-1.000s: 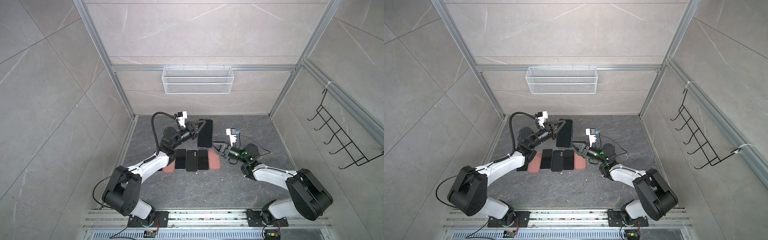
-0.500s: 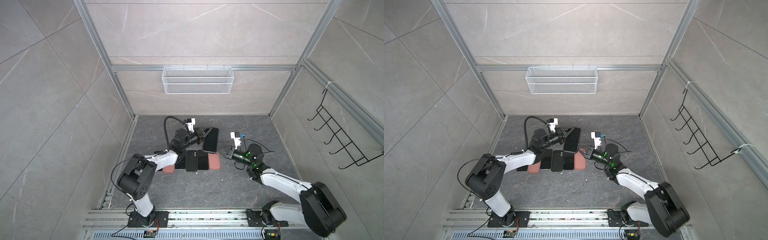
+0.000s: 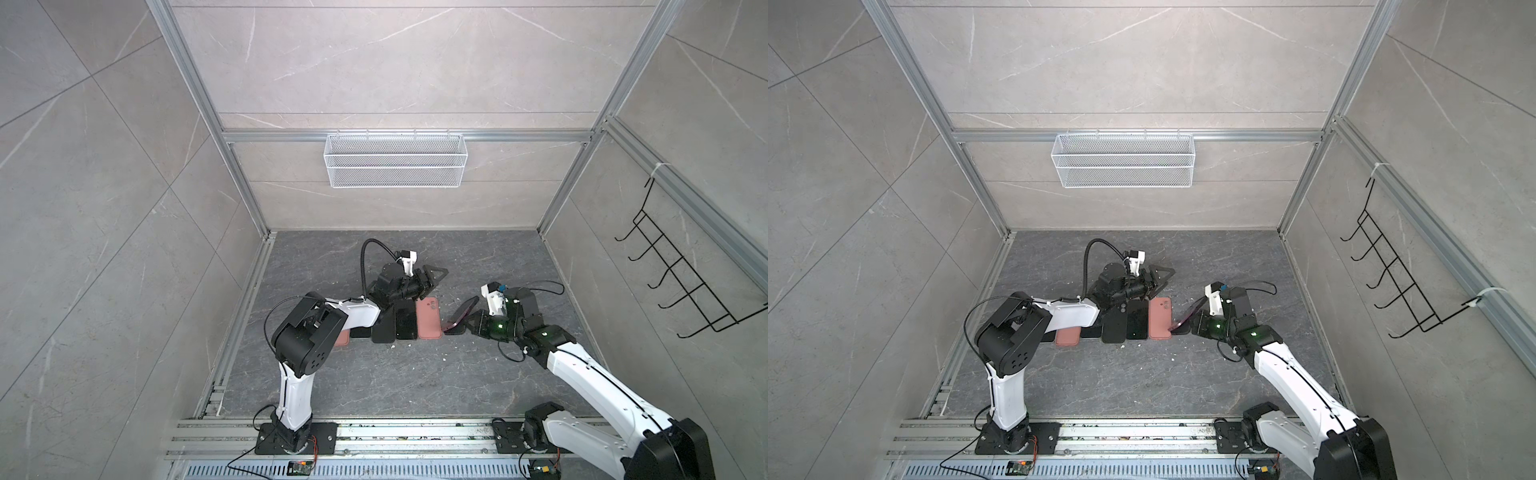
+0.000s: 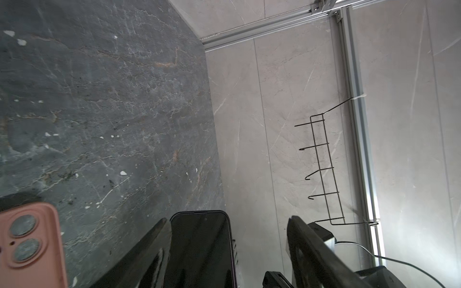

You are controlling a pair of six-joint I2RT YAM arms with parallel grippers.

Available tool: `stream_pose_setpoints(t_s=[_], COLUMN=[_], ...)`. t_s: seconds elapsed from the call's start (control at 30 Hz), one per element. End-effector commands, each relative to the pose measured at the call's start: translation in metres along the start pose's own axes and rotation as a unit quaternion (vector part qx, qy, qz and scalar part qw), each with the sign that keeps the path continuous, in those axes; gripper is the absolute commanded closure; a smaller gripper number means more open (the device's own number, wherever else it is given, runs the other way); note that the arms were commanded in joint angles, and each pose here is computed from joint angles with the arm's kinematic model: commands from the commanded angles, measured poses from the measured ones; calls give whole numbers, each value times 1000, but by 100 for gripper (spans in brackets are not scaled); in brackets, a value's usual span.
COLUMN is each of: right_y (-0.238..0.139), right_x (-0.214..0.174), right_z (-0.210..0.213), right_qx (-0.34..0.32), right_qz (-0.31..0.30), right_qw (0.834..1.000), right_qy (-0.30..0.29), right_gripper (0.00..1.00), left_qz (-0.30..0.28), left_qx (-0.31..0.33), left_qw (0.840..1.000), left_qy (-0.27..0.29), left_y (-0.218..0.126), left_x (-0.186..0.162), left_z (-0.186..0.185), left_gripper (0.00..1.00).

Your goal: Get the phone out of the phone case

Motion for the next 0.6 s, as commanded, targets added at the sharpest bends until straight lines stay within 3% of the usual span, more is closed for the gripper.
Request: stream_pose_setpoints(t_s=[0.0, 0.1, 0.17, 0.3, 0.37, 0.57], right_y=[2, 8, 11, 18, 20, 22], right_x=[8, 11, 12, 14, 15, 16], right_z=[-2, -5, -8, -11, -11, -12], right_qx=[-9, -7, -9, -14, -10, -8], right_qz=[5, 13, 20, 35, 41, 44], right_qw=[999, 1000, 999, 999, 999, 999], right_qy=[-30, -28, -29, -30, -28, -27], right_gripper=[100, 100, 100, 100, 100, 100], left_qz=[42, 91, 134, 199, 221, 243], left_qx=[4, 72, 118, 153, 168, 210], left_qw=[994, 977, 957, 917, 900, 870], left_qy=[96, 177, 228, 309, 335, 374], left_y=[-4, -13, -17, -13, -10, 1], left_x=[-8, -29, -46, -77, -90, -106], left_z=[-30, -41, -47, -60, -63, -59], left_gripper=[24, 24, 25, 27, 29, 40])
Point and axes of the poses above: each gripper's point midway between its finger pads, its own y axis out along the fingers, its own z axis along the line the jaws close on, x = y × z, the point moved 10 cm from there along -y, back along the fingers, and after that the axes turned 1 degree about y, right-handed, at the moved point
